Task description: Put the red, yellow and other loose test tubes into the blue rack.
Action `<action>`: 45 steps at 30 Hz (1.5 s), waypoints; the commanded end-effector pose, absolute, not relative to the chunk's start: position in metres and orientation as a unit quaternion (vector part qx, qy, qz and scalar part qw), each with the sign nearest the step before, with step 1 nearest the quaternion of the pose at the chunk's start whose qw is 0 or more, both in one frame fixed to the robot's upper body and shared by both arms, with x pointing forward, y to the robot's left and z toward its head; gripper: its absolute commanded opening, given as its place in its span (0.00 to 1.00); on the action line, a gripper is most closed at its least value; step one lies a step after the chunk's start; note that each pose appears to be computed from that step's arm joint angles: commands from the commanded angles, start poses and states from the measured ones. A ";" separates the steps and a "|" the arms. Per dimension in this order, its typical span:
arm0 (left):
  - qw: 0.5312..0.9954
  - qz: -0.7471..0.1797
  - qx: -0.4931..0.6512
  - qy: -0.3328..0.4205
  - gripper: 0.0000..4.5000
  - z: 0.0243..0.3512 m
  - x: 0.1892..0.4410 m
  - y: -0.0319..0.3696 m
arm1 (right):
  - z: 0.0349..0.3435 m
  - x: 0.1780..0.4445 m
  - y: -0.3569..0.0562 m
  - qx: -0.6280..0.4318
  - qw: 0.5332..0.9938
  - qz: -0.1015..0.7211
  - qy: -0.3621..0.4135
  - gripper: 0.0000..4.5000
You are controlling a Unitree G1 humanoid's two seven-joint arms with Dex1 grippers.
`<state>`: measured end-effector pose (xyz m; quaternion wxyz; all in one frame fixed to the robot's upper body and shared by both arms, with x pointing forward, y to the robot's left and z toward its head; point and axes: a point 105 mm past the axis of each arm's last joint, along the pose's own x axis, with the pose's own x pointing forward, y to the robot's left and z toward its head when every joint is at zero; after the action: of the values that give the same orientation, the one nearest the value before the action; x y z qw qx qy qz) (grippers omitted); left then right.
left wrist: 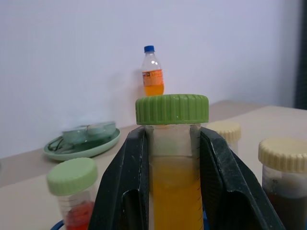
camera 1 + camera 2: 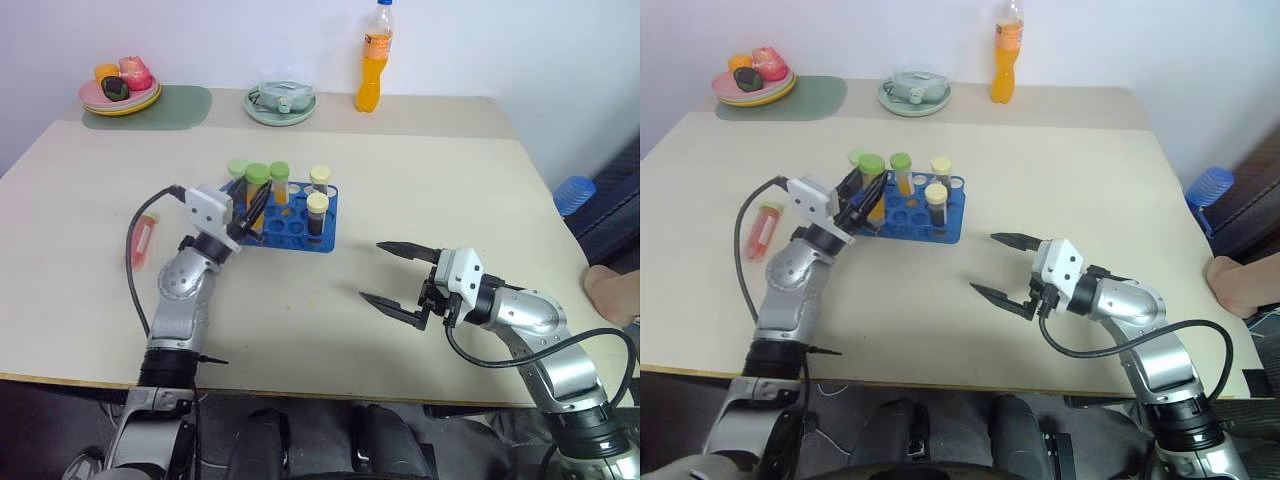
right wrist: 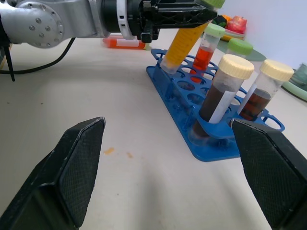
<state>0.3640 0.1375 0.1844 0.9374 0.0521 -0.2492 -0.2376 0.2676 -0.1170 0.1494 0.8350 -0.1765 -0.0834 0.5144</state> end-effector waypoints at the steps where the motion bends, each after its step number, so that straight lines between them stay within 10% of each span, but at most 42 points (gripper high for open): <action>1: 0.920 -0.245 0.070 -0.297 0.17 0.198 0.363 0.127 | 0.163 0.265 -0.119 -0.190 0.834 0.506 -0.107 0.96; 37: 0.920 -0.269 0.053 -0.281 0.17 0.157 0.379 0.105 | 0.165 0.261 -0.129 -0.203 0.843 0.488 -0.100 0.96; 45: 0.925 -0.251 0.055 -0.281 0.98 0.158 0.378 0.110 | 0.163 0.261 -0.129 -0.202 0.843 0.489 -0.098 0.96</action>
<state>0.3819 0.1106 0.1482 0.9306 0.0453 -0.2572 -0.2563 0.2630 -0.1283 0.1515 0.8462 -0.1909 -0.0767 0.4916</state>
